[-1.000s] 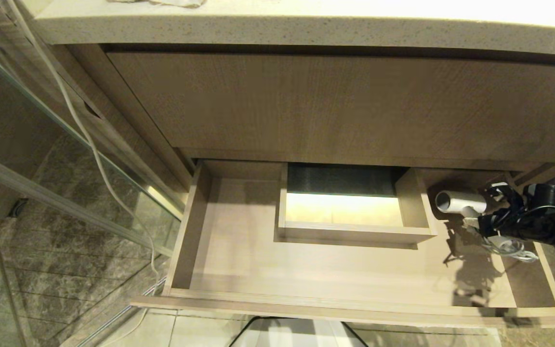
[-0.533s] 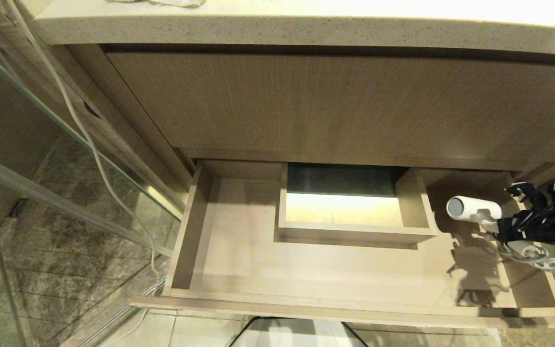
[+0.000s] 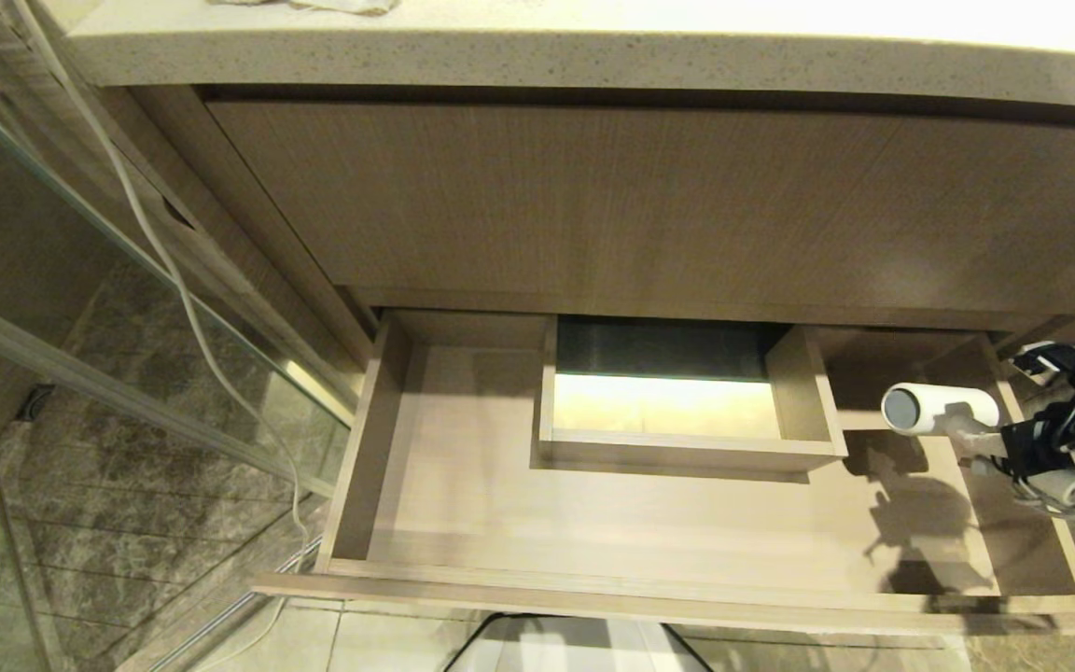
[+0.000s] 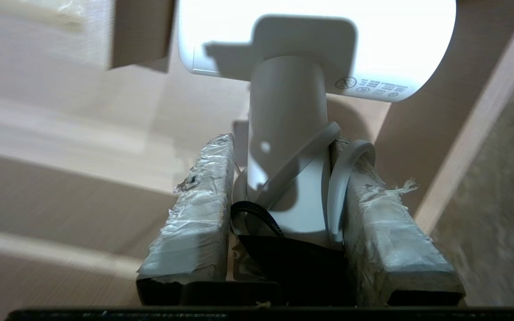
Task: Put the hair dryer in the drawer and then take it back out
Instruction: Take the hairdryer out
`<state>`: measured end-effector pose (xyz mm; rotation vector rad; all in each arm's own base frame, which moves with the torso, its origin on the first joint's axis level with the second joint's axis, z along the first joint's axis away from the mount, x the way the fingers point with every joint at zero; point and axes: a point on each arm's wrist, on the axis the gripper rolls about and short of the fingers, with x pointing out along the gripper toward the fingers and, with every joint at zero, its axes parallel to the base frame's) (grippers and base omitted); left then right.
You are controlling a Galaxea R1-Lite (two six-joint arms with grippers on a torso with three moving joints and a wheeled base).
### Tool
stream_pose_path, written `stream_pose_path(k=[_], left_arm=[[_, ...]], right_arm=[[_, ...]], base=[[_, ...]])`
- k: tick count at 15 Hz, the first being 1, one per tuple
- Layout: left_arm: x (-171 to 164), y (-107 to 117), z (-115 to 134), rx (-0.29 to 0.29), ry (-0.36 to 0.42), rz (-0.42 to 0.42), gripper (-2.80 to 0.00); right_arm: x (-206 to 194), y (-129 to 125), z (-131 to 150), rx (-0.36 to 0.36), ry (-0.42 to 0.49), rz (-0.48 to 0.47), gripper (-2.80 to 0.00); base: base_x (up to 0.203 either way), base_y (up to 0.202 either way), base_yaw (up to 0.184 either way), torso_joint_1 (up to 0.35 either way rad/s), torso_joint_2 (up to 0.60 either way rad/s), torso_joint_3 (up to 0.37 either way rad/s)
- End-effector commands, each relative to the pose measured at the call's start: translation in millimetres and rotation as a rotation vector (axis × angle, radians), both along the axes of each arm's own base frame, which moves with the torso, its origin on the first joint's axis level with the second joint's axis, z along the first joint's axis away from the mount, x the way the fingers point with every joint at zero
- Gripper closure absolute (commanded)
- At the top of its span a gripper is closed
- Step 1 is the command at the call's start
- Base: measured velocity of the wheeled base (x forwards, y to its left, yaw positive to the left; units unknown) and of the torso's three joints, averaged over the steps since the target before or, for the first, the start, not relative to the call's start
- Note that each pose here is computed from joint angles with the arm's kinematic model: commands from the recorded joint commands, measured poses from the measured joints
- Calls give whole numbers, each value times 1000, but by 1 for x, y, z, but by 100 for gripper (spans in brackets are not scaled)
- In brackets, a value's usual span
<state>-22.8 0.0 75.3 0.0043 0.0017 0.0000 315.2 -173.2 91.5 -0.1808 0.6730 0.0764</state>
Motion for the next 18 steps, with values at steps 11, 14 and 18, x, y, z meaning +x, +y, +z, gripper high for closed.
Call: stream_pose_path(k=[11,14,18], left_arm=[[0,0,0,0,1,0,0],[0,0,0,0,1,0,0],[0,0,0,0,1,0,0]], right_arm=[[-109,45,73,-30,-33,-54,0],[-117,50,77,-68,-47,-31,0],[-113,48,62,-75,-8,-1,0]], base=[[0,0,0,0,0,0],[0,0,0,0,0,0],[0,0,0,0,0,0]])
